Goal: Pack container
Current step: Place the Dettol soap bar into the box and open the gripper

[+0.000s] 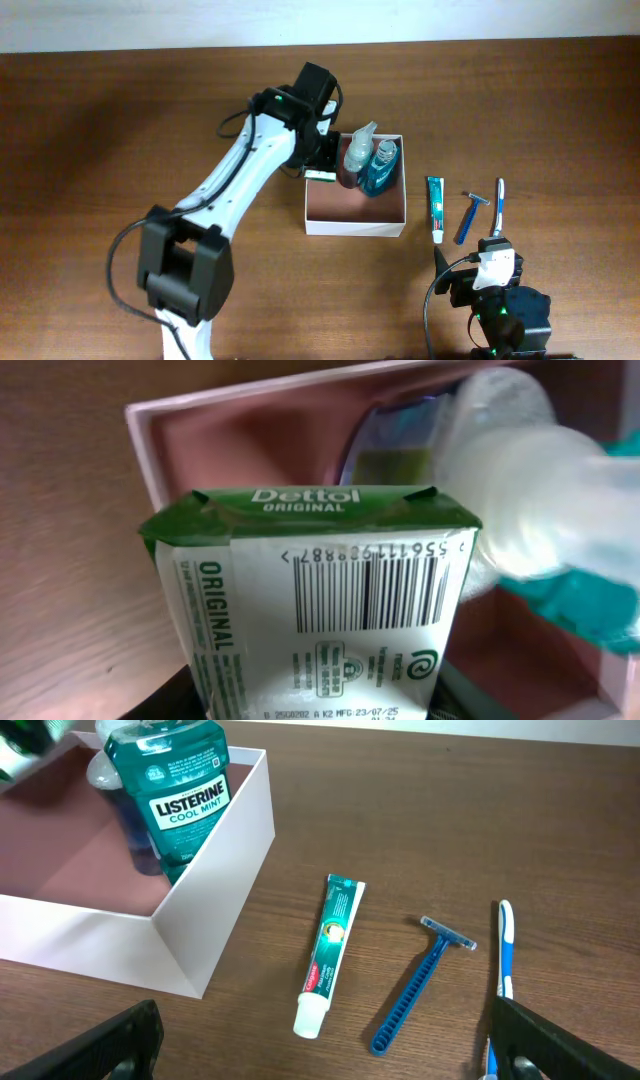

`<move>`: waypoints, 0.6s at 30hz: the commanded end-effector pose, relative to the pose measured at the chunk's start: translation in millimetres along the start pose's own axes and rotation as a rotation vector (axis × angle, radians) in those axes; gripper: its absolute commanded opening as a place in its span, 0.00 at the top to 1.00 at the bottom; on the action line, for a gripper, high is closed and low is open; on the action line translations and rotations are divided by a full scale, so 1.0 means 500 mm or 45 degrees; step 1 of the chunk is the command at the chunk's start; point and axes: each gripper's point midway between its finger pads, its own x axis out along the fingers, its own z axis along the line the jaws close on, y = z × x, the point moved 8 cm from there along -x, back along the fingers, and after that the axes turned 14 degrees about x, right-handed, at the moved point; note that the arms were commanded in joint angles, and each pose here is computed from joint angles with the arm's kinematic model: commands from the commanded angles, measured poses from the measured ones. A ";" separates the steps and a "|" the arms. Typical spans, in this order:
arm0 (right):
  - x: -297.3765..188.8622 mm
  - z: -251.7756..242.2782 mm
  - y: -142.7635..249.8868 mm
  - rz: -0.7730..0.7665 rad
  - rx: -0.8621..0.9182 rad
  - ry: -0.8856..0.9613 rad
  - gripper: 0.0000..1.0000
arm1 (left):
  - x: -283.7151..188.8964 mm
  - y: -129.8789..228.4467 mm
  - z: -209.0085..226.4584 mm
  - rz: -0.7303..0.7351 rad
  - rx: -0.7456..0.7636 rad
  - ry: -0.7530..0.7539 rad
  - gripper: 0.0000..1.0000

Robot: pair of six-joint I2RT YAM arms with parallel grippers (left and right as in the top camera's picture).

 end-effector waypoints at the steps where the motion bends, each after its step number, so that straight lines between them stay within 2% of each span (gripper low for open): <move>1: 0.001 -0.002 0.002 -0.004 0.010 0.006 0.01 | -0.004 -0.009 -0.003 -0.031 -0.020 0.037 0.49; 2: 0.001 -0.002 0.002 -0.004 0.010 0.006 0.01 | -0.004 -0.009 -0.003 -0.032 -0.020 0.037 0.42; 6: 0.001 -0.002 0.002 -0.004 0.010 0.006 0.01 | -0.009 -0.009 0.006 -0.028 -0.045 0.067 0.33; 8: 0.001 -0.002 0.002 -0.004 0.010 0.006 0.01 | -0.021 -0.011 0.010 -0.026 -0.064 0.116 0.18; 11: 0.001 -0.002 0.002 -0.004 0.010 0.006 0.01 | -0.054 -0.016 0.027 -0.026 -0.107 0.162 0.15; 16: 0.001 -0.002 0.002 -0.004 0.010 0.006 0.01 | -0.152 -0.019 0.076 -0.034 -0.149 0.135 0.13; 17: 0.001 -0.002 0.002 -0.004 0.010 0.006 0.01 | -0.179 -0.019 0.085 -0.044 -0.138 0.128 0.04; 18: 0.001 -0.002 0.002 -0.004 0.010 0.006 0.01 | -0.207 -0.017 0.094 -0.054 -0.132 0.114 0.01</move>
